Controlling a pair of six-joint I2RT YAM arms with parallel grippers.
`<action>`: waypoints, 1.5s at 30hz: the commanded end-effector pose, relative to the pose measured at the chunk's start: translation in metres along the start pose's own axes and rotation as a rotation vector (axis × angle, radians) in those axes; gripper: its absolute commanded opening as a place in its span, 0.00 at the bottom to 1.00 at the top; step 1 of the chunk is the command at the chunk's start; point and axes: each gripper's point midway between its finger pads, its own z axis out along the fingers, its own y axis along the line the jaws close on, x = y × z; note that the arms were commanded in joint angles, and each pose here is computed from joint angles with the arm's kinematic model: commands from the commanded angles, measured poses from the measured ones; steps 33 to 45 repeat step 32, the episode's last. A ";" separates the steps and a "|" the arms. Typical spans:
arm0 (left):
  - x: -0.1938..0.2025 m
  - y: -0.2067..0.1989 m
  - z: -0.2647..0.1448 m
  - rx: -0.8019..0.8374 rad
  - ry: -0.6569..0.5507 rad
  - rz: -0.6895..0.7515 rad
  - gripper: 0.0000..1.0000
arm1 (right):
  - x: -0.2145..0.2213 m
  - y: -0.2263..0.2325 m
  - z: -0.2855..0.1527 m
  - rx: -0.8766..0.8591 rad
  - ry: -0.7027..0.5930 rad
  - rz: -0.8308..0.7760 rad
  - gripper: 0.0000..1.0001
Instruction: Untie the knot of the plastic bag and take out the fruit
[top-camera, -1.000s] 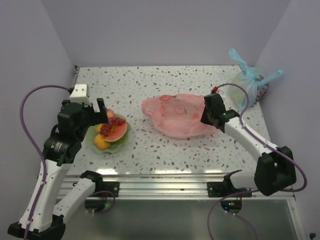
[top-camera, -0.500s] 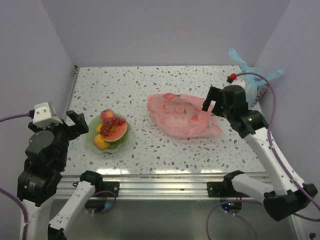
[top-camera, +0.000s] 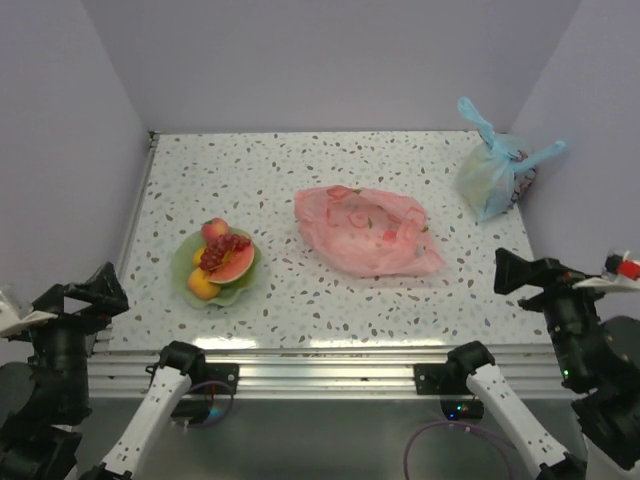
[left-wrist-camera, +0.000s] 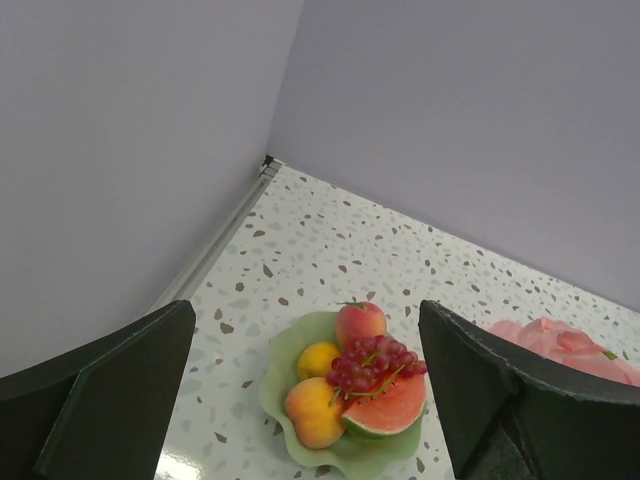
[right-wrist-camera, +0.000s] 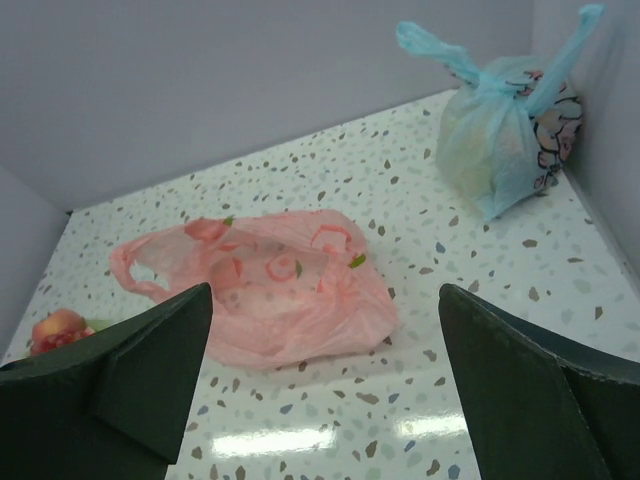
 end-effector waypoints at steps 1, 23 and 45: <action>-0.004 0.014 -0.018 -0.013 -0.037 -0.038 1.00 | 0.002 -0.030 -0.026 0.066 -0.055 -0.050 0.99; 0.040 0.030 -0.050 0.025 0.074 -0.097 1.00 | 0.036 -0.062 -0.082 0.027 -0.093 -0.005 0.99; 0.042 0.026 -0.046 0.029 0.096 -0.076 1.00 | 0.040 -0.056 -0.076 0.009 -0.069 0.010 0.99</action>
